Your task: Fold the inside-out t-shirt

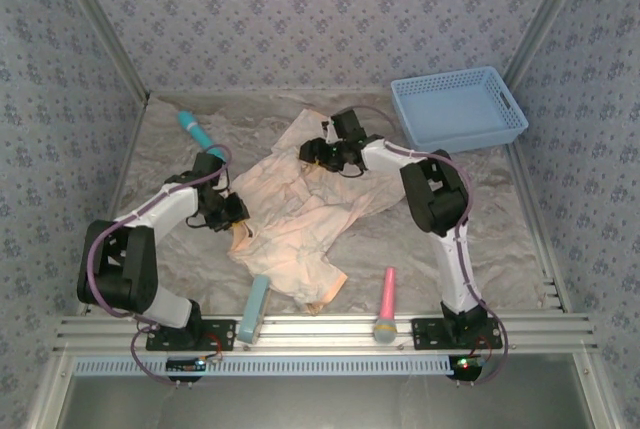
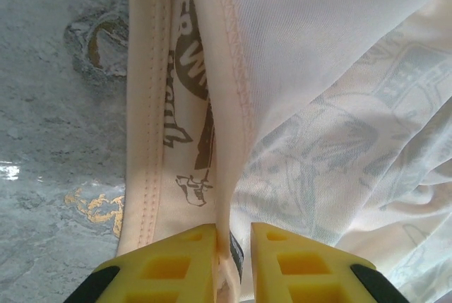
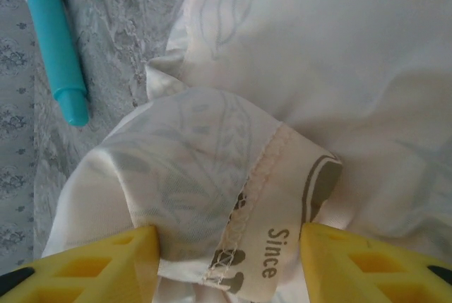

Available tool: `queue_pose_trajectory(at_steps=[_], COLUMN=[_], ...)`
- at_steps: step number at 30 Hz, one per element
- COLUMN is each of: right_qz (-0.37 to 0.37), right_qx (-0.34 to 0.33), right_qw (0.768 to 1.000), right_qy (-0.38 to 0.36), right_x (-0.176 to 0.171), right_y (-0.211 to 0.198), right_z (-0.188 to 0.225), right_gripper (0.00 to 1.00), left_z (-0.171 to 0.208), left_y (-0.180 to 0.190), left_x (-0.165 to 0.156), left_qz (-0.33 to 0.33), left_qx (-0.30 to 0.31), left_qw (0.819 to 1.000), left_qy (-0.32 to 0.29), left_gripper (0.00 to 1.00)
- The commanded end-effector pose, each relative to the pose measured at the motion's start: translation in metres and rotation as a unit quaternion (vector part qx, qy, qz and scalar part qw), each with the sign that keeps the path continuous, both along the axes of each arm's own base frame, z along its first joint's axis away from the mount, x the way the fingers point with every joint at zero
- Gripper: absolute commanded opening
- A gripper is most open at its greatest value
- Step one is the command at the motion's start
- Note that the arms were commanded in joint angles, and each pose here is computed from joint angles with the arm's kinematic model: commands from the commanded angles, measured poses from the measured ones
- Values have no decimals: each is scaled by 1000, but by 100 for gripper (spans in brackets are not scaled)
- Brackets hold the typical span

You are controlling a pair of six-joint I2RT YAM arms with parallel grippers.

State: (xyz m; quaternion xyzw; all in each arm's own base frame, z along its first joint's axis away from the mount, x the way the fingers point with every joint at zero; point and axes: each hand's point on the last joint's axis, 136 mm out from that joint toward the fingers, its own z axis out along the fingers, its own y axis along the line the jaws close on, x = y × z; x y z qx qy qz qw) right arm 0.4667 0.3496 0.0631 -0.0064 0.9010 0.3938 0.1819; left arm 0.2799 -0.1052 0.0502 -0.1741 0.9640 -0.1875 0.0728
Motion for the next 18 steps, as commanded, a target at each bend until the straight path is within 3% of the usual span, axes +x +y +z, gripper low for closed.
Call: queue_pose_trajectory(at_steps=[1, 7, 16, 18], right_qz=[-7, 3, 67, 68], right_qx=[15, 37, 52, 70], right_qw=[1000, 999, 983, 979], right_qy=[5, -28, -161, -178], right_x=[2, 8, 47, 59], right_y=[11, 19, 74, 94], right_z=[1, 24, 111, 121], right_gripper=[55, 3, 0, 8], left_z=[10, 9, 3, 4], left_y=[1, 4, 5, 5], left_x=[-2, -6, -10, -12], left_qz=[-8, -15, -11, -11], left_qx=[2, 10, 8, 9], left_qw=[1000, 1000, 1000, 1000], left_qy=[-6, -2, -1, 0], left_gripper=[20, 20, 19, 20])
